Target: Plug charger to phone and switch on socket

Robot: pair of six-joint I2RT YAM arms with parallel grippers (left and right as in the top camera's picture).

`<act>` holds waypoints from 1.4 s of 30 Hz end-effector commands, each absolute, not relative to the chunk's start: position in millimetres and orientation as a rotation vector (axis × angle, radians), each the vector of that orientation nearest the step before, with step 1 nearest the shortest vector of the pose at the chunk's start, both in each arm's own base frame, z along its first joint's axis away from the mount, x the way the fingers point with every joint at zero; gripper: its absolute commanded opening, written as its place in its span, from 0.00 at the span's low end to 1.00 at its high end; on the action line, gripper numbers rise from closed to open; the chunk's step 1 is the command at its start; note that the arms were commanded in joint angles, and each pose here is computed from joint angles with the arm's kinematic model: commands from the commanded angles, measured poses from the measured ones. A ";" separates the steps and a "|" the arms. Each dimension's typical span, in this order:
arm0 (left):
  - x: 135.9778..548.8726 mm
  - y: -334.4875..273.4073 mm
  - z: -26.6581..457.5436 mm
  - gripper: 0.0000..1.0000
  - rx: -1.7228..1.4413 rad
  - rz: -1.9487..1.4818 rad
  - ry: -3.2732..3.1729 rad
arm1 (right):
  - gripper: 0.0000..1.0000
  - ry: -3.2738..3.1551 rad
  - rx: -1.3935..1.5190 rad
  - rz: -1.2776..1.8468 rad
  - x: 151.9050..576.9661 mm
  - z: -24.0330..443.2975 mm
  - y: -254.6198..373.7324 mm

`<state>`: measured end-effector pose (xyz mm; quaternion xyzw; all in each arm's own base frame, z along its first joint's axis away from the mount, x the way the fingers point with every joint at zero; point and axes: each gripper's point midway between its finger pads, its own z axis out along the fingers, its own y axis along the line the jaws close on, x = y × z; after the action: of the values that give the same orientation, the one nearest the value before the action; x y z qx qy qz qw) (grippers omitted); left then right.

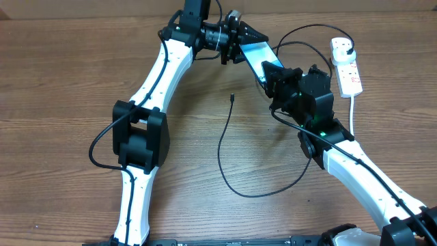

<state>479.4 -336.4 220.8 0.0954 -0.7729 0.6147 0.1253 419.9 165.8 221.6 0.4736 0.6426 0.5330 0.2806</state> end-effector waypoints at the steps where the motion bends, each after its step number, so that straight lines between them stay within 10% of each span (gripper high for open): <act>1: 462.4 -347.2 241.9 0.38 0.142 1.832 -2.206 | 0.04 1.678 1.280 1.375 426.4 220.6 152.7; 42: 463.3 -337.8 228.4 0.55 0.018 1.861 -2.319 | 0.04 1.785 1.248 1.376 425.1 208.7 136.9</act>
<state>464.6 -332.9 218.2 0.0228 -0.7732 0.6247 0.1063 427.2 129.7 202.4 0.4798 0.6615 0.5028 0.2815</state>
